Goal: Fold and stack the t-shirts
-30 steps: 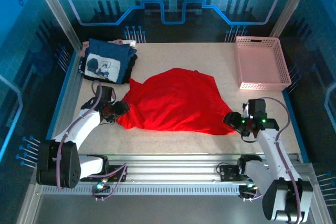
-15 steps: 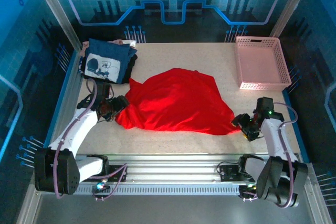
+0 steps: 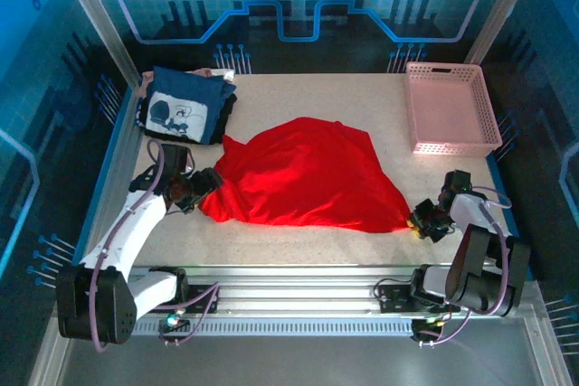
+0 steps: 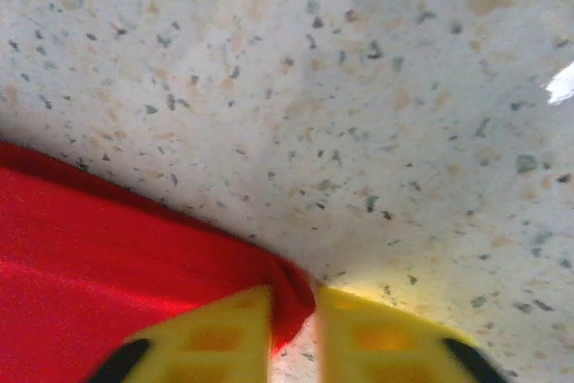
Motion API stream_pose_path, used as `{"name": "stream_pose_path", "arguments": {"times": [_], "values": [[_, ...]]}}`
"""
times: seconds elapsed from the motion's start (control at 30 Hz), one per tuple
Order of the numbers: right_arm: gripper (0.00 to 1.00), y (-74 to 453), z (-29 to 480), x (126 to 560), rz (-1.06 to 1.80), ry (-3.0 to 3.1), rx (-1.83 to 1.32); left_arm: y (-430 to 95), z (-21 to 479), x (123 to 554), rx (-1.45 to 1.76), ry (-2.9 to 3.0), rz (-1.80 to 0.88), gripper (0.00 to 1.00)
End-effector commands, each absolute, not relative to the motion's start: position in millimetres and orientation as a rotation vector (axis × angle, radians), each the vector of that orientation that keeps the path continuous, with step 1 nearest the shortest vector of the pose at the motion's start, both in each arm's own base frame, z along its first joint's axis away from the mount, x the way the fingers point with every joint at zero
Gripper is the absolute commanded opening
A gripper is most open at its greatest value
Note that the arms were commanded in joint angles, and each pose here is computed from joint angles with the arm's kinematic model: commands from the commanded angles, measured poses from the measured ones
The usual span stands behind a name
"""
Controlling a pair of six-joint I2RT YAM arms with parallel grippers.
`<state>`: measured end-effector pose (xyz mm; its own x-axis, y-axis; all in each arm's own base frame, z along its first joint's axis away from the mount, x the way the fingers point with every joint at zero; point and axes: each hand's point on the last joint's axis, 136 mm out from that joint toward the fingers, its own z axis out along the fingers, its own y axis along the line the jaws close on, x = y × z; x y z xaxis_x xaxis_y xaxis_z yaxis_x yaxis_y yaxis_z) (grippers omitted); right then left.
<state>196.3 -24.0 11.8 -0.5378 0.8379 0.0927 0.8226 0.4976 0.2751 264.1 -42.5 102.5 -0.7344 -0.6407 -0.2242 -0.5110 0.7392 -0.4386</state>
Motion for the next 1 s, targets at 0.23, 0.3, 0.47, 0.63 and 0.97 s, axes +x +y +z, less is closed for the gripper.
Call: {"name": "stream_pose_path", "arguments": {"times": [0.23,0.3,0.47,0.63,0.97], "values": [[0.03,-34.8,48.5,230.2,0.468,2.549,1.342,-31.7,88.5,224.8,-1.022,2.690,-0.373,0.75],[0.02,-35.3,49.0,229.0,0.459,2.560,1.331,-37.8,96.8,239.6,-1.027,2.634,-0.450,0.75],[0.01,-31.8,42.8,226.4,0.477,2.589,1.329,-39.9,112.6,279.6,-0.989,2.564,-0.491,0.75],[0.01,-30.8,43.2,226.3,0.478,2.604,1.300,-38.2,111.8,318.4,-0.875,2.570,-0.447,0.72],[0.02,-31.8,49.0,229.5,0.479,2.616,1.257,-72.8,62.3,315.5,-0.738,2.913,-0.407,0.54]]}}
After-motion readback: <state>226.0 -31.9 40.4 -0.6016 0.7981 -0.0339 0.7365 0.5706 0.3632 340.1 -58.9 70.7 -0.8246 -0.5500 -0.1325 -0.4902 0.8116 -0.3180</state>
